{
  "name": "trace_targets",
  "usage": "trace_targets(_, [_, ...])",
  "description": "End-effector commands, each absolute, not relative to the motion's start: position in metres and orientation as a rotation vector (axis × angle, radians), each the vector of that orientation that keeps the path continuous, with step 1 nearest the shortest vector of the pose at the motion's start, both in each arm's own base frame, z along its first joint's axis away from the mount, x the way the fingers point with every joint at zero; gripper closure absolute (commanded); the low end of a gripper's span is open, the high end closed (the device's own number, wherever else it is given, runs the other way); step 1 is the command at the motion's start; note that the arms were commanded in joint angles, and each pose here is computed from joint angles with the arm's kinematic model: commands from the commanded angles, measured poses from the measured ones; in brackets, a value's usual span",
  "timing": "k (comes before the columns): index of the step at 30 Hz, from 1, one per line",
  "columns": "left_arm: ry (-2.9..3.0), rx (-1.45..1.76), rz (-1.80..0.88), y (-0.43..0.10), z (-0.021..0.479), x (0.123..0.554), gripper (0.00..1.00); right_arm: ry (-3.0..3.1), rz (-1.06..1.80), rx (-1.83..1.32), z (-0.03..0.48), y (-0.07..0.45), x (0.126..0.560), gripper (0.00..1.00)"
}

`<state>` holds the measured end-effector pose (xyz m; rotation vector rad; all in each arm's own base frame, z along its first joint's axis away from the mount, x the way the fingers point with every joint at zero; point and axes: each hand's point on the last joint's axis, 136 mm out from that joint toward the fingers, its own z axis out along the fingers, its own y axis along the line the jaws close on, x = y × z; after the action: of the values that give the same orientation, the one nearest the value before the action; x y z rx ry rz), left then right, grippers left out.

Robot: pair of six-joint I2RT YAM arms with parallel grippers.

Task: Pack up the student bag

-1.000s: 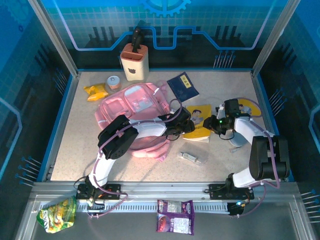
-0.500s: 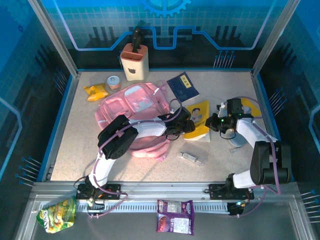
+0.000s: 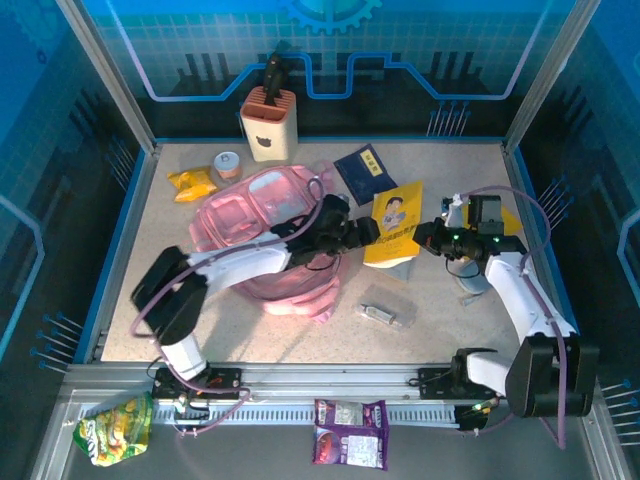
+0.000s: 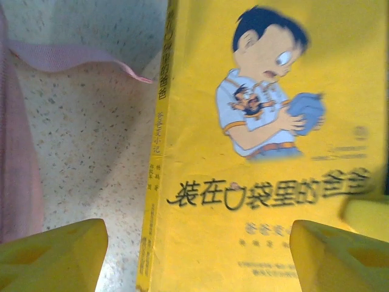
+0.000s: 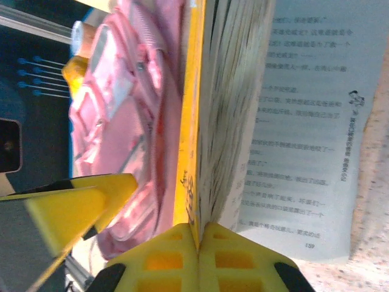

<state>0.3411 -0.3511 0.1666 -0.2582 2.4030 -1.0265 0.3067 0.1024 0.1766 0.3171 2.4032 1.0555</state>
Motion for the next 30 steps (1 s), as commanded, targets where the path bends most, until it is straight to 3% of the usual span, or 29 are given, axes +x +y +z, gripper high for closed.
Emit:
trace_targets(1, [2.374,-0.316,-1.022,-0.323,0.172,0.336,0.20,2.279,1.218,0.198,0.230,0.120,0.307,1.00])
trace_targets(8, [2.268,-0.331,-1.208,-0.292,0.187,0.332,0.19,2.216,1.379,0.070,0.265,0.153,0.299,1.00])
trace_targets(15, [2.143,-0.293,-1.412,-0.303,0.213,0.324,0.23,2.154,1.501,-0.031,0.286,0.188,0.293,1.00])
trace_targets(23, [2.028,-0.266,-1.521,-0.307,0.242,0.321,0.46,2.139,1.539,-0.047,0.279,0.196,0.298,1.00])
trace_targets(30, [1.977,-0.254,-1.521,-0.302,0.260,0.317,0.76,2.184,1.512,-0.035,0.260,0.194,0.299,1.00])
